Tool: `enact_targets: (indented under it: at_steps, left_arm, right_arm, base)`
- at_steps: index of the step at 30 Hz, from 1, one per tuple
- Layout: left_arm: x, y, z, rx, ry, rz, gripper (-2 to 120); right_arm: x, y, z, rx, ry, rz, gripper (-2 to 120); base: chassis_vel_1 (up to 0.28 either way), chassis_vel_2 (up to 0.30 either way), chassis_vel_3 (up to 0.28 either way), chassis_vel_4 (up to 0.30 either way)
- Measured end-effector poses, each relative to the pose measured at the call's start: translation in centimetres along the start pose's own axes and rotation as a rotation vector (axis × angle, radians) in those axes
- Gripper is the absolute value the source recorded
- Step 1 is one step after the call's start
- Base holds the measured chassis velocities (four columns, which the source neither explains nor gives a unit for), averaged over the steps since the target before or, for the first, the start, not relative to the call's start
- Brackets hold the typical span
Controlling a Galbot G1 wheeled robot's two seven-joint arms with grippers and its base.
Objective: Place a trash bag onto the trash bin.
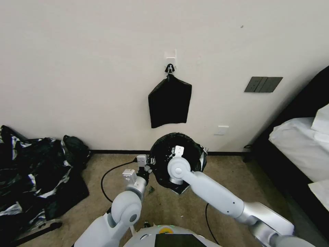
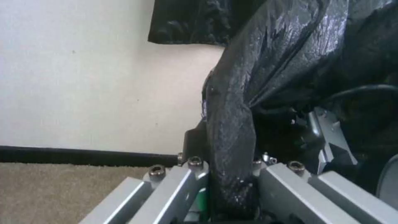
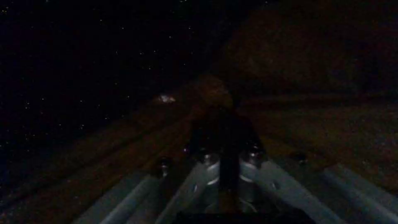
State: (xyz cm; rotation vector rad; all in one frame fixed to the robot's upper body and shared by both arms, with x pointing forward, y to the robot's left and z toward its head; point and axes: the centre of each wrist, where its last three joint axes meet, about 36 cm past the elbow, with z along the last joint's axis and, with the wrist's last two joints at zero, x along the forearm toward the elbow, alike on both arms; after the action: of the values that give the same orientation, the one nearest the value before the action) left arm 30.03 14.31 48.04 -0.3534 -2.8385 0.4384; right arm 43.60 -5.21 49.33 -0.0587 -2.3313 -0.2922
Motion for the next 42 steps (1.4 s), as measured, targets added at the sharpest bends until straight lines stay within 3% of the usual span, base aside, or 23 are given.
enact_targets:
  at_steps: [7,16,24,27,29,31,33,34,36,37,40,42]
  left_arm:
    - [0.1,0.0,-0.2,0.007,-0.002,0.004,1]
    - [-0.8,0.7,-0.2,0.011,0.002,-0.017,1]
    - [-2.6,1.8,1.0,0.072,0.084,-0.082,1]
    - [-3.5,2.1,1.2,0.123,0.138,-0.112,1]
    - [-4.2,1.7,1.2,0.189,0.21,-0.136,1]
    - [-4.5,1.6,1.4,0.21,0.246,-0.145,1]
    - [-4.8,1.2,1.8,0.228,0.294,-0.157,1]
    - [-4.8,1.2,1.8,0.228,0.294,-0.157,1]
    - [-5.4,0.8,2.7,0.232,0.352,-0.159,1]
    - [-5.4,0.8,2.7,0.232,0.352,-0.159,1]
    - [-6.5,-0.1,4.5,0.23,0.424,-0.162,1]
    - [-6.8,-0.4,5.0,0.227,0.442,-0.16,1]
  right_arm:
    - [-0.2,-0.3,0.3,0.007,-0.002,0.001,0]
    - [4.7,-0.7,-0.5,0.035,-0.05,-0.112,0]
    - [10.6,-2.7,-0.5,0.1,-0.118,-0.275,0]
    - [13.2,-4.7,-0.3,0.112,-0.143,-0.369,0]
    - [16.0,-7.6,0.0,0.154,-0.247,-0.475,0]
    - [17.1,-8.6,0.3,0.188,-0.309,-0.498,0]
    - [17.5,-9.7,0.5,0.226,-0.418,-0.48,7]
    - [17.5,-9.7,0.5,0.226,-0.418,-0.48,7]
    - [17.4,-10.6,1.2,0.239,-0.546,-0.441,17]
    - [17.4,-10.6,1.2,0.239,-0.546,-0.441,17]
    - [16.8,-12.1,2.7,0.275,-0.748,-0.408,34]
    - [16.5,-12.8,3.6,0.287,-0.785,-0.386,38]
  base:
    - [0.0,0.0,0.0,0.0]
    - [0.0,0.0,0.0,0.0]
    - [0.0,0.0,0.0,0.0]
    - [0.0,0.0,0.0,0.0]
    - [0.0,0.0,0.0,0.0]
    - [0.0,0.0,0.0,0.0]
    - [0.0,0.0,0.0,0.0]
    - [0.0,0.0,0.0,0.0]
    - [0.0,0.0,0.0,0.0]
    - [0.0,0.0,0.0,0.0]
    - [0.0,0.0,0.0,0.0]
    - [0.0,0.0,0.0,0.0]
